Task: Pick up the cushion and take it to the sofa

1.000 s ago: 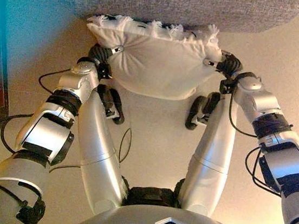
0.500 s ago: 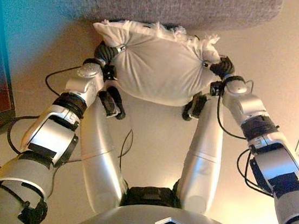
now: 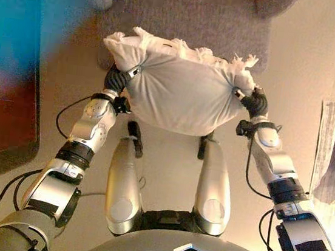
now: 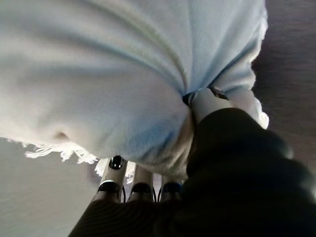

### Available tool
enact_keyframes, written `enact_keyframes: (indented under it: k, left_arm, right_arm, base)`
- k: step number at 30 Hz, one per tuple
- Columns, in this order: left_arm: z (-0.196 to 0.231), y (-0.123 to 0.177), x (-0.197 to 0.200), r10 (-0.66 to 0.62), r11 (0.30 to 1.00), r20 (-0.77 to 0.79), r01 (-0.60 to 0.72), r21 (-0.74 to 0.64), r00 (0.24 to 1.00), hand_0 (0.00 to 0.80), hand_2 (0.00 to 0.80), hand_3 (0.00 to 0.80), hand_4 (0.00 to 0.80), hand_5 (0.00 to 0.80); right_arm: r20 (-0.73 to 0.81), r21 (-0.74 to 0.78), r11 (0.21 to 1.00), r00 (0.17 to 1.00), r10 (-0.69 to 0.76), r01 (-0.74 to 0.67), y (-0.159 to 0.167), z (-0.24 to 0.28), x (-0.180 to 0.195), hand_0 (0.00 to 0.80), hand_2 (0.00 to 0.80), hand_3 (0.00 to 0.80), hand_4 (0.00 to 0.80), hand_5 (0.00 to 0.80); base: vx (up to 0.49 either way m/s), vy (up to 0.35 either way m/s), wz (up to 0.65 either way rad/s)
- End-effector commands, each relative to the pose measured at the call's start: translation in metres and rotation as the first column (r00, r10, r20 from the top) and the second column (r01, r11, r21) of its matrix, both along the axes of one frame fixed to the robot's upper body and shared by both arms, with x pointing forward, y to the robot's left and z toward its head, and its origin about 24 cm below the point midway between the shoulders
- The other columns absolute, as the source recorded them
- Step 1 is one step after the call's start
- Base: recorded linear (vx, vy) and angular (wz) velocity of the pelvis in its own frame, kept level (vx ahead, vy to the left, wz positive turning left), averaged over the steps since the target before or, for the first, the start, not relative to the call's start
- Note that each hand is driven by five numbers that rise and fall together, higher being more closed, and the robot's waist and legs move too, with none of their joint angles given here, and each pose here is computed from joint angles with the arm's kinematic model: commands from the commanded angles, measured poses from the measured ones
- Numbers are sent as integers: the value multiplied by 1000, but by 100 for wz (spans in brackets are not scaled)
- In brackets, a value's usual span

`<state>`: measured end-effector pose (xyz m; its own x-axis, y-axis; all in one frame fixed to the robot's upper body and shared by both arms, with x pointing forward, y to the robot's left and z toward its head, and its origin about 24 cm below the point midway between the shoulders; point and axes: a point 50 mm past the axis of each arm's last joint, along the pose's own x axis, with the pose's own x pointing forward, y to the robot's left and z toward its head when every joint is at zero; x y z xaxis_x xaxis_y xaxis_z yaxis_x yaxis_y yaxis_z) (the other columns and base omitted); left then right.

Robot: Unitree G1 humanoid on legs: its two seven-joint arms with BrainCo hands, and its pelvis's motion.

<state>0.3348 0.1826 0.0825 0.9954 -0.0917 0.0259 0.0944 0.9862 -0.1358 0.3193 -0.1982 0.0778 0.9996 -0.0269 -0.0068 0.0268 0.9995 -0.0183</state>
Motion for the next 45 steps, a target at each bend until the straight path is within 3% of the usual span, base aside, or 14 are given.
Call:
enact_keyframes:
  k: [1, 7, 15, 30, 45]
  left_arm:
    - [12, -30, -12, -137, 986, 136, 148, -78, 981, 800, 800, 800, 800, 800]
    - [-23, -17, -39, -97, 993, 10, 98, -67, 995, 800, 800, 800, 800, 800]
    - [-34, -5, -49, -55, 996, -38, 52, -73, 998, 800, 800, 800, 800, 800]
    - [-40, -26, -33, -151, 988, -95, 151, -5, 984, 800, 800, 800, 800, 800]
    - [-52, -11, -43, -130, 992, -134, 130, -8, 982, 800, 800, 800, 800, 800]
  right_arm:
    - [120, 101, 989, 988, 92, -104, 14, 7, -12, 800, 800, 800, 800, 800]
    - [-10, 177, 977, 993, 122, -118, 18, -30, -41, 800, 800, 800, 800, 800]
    - [-127, 278, 954, 981, 150, -110, 29, -56, -52, 800, 800, 800, 800, 800]
    - [-149, 369, 929, 988, 47, 11, 21, -68, -49, 800, 800, 800, 800, 800]
    - [-139, 351, 935, 984, 114, -59, 8, -69, -62, 800, 800, 800, 800, 800]
  base:
    - [200, 28, -1]
    - [257, 39, -3]
    - [117, 52, -7]
    - [45, 117, 3]
    - [325, -114, 0]
